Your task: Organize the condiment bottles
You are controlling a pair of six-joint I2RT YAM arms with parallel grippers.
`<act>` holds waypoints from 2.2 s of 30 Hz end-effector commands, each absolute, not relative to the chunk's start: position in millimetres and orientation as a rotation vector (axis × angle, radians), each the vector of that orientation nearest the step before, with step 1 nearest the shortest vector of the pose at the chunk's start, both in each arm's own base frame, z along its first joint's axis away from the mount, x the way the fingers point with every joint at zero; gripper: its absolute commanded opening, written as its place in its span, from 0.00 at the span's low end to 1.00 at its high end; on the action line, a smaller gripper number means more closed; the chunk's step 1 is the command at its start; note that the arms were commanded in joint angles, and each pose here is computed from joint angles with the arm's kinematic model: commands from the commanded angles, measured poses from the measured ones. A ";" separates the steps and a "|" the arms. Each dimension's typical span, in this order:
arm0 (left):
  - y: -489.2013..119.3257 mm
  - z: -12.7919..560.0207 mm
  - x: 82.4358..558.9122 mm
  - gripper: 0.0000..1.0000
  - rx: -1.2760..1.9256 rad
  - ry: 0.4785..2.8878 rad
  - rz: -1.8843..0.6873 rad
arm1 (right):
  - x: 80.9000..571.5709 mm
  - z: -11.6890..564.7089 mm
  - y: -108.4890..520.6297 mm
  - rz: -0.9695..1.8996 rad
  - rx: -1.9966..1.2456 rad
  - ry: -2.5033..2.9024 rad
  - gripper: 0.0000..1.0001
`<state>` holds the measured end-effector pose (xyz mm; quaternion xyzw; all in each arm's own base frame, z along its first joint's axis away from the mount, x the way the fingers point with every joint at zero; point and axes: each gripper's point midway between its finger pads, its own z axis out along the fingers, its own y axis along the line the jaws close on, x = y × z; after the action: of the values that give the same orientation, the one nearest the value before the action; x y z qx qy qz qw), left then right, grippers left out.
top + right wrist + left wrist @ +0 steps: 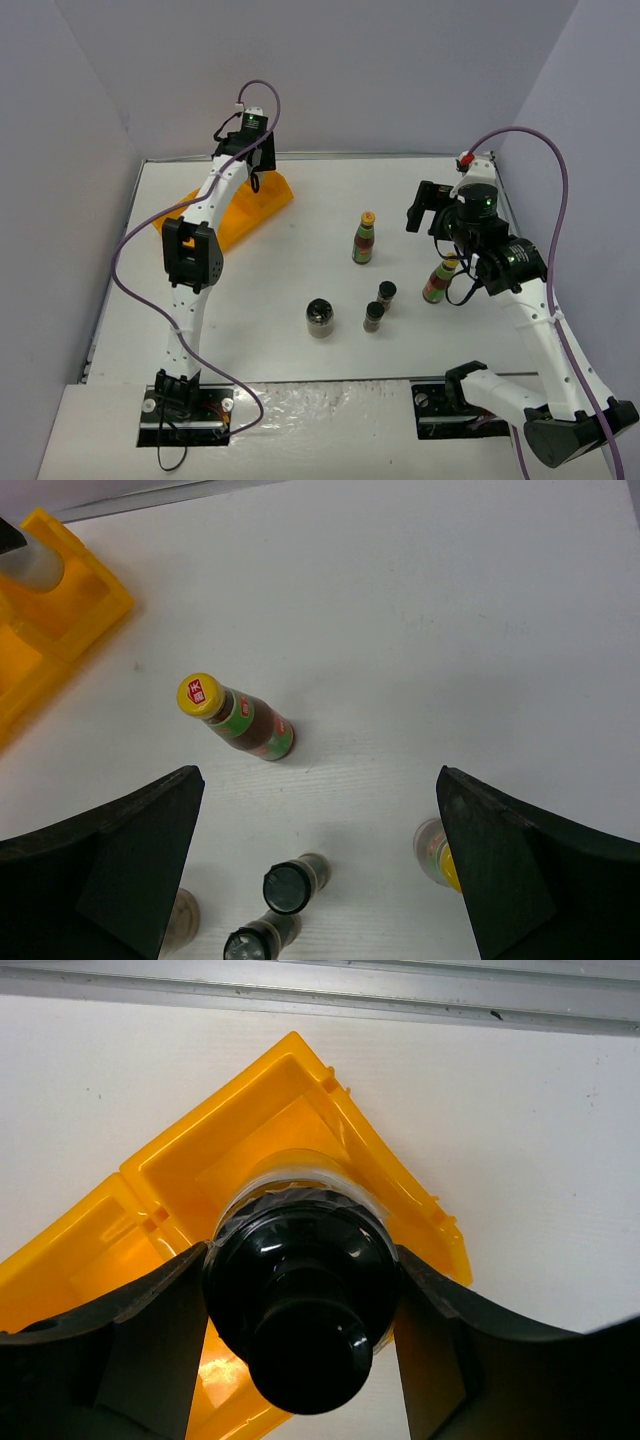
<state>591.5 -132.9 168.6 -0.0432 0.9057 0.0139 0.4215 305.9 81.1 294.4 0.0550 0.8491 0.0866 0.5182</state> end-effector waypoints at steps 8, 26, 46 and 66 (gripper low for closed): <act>-109.5 210.1 622.0 0.00 -0.173 2.097 0.024 | 312.7 301.7 86.8 0.232 0.115 1.975 1.00; -101.1 150.3 623.3 0.42 -0.190 2.167 0.023 | 313.6 290.2 90.0 0.245 0.113 1.990 1.00; -125.8 254.9 568.9 0.93 -0.080 2.058 -0.084 | 302.7 293.2 80.9 0.220 0.136 1.976 1.00; -265.8 242.9 246.7 0.97 0.342 2.191 -0.439 | 277.3 285.2 76.7 0.263 0.177 1.985 1.00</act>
<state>282.5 -256.8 211.7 0.1576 0.8960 -0.1254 0.3956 277.4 73.2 280.4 0.0686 0.8435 0.0965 0.5240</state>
